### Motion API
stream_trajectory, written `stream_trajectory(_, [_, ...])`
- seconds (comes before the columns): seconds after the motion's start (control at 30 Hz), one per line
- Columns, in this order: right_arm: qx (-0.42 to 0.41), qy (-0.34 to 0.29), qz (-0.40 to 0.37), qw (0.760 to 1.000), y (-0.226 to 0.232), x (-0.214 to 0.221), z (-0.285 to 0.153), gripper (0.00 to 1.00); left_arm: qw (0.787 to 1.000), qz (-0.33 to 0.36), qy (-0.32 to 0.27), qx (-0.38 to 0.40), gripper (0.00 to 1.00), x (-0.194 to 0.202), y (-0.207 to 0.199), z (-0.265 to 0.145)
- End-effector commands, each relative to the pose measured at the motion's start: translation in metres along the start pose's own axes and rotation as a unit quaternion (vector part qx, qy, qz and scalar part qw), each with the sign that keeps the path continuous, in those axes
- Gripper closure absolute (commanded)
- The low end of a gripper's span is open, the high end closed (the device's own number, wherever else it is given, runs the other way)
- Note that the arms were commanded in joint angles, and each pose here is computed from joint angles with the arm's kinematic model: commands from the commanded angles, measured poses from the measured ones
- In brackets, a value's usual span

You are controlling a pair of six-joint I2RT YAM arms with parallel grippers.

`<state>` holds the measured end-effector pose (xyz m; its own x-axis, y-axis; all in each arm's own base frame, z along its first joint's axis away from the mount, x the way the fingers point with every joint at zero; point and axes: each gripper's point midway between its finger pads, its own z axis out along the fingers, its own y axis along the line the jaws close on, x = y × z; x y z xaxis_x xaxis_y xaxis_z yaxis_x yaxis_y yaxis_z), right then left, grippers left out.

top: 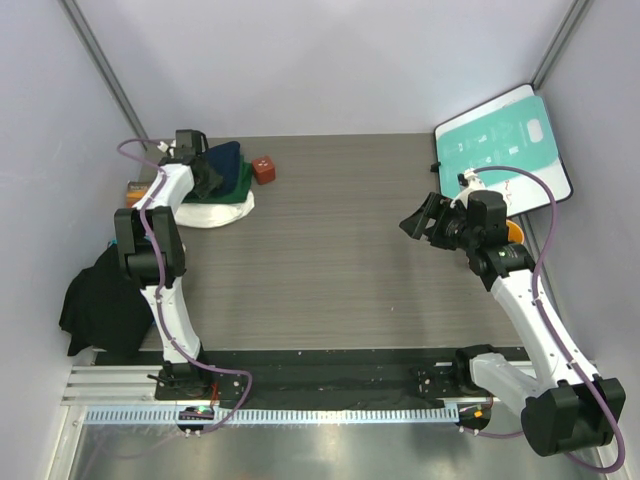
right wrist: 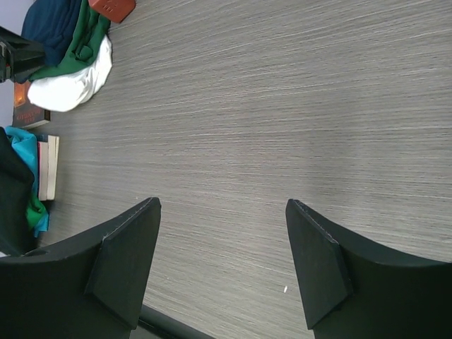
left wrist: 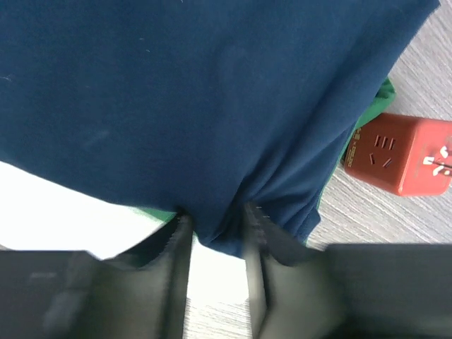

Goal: Fold and stack the t-shirts

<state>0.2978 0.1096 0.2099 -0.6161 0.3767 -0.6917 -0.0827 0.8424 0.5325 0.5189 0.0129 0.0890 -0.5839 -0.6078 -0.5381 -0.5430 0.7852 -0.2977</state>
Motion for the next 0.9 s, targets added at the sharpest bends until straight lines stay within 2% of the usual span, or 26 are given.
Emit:
stream_trajectory(0.0, [-0.003,-0.005,-0.006,1.000,0.001,-0.002,0.001,0.23,0.999,0.009,-0.039,-0.005,0.81,-0.022,0.002,-0.010])
stream_trajectory(0.03, [-0.004,-0.006,-0.006,1.000,0.002,-0.003,0.000,0.23,0.999,0.009,-0.041,-0.004,0.91,-0.023,0.001,-0.011])
stream_trajectory(0.1, [-0.004,-0.007,-0.007,1.000,0.002,-0.003,0.000,0.23,0.999,0.011,-0.044,-0.002,1.00,-0.026,-0.001,-0.014])
stream_trajectory(0.17, [-0.004,-0.006,-0.007,1.000,0.001,-0.002,-0.001,0.23,0.999,0.011,-0.051,-0.002,1.00,-0.031,-0.001,-0.019])
stream_trajectory(0.3, [-0.005,-0.006,-0.008,1.000,0.000,0.001,-0.002,0.23,0.995,0.017,-0.101,0.005,1.00,-0.062,-0.010,-0.051])
stream_trajectory(0.53, [-0.005,-0.001,-0.004,1.000,-0.002,0.007,0.001,0.23,0.977,0.035,-0.203,0.064,1.00,-0.134,-0.045,-0.153])
stream_trajectory(0.6, [-0.005,0.000,-0.001,1.000,-0.003,0.009,0.003,0.22,0.971,0.043,-0.213,0.102,1.00,-0.143,-0.060,-0.181])
stream_trajectory(0.73, [-0.008,0.002,0.005,1.000,-0.005,0.012,0.007,0.23,0.961,0.060,-0.202,0.179,1.00,-0.132,-0.086,-0.232])
stream_trajectory(0.8, [-0.010,0.007,0.011,1.000,-0.006,0.016,0.009,0.23,0.954,0.081,-0.185,0.221,1.00,-0.113,-0.099,-0.258])
stream_trajectory(0.87, [-0.010,0.008,0.012,1.000,-0.007,0.017,0.013,0.23,0.949,0.113,-0.156,0.251,1.00,-0.076,-0.115,-0.276])
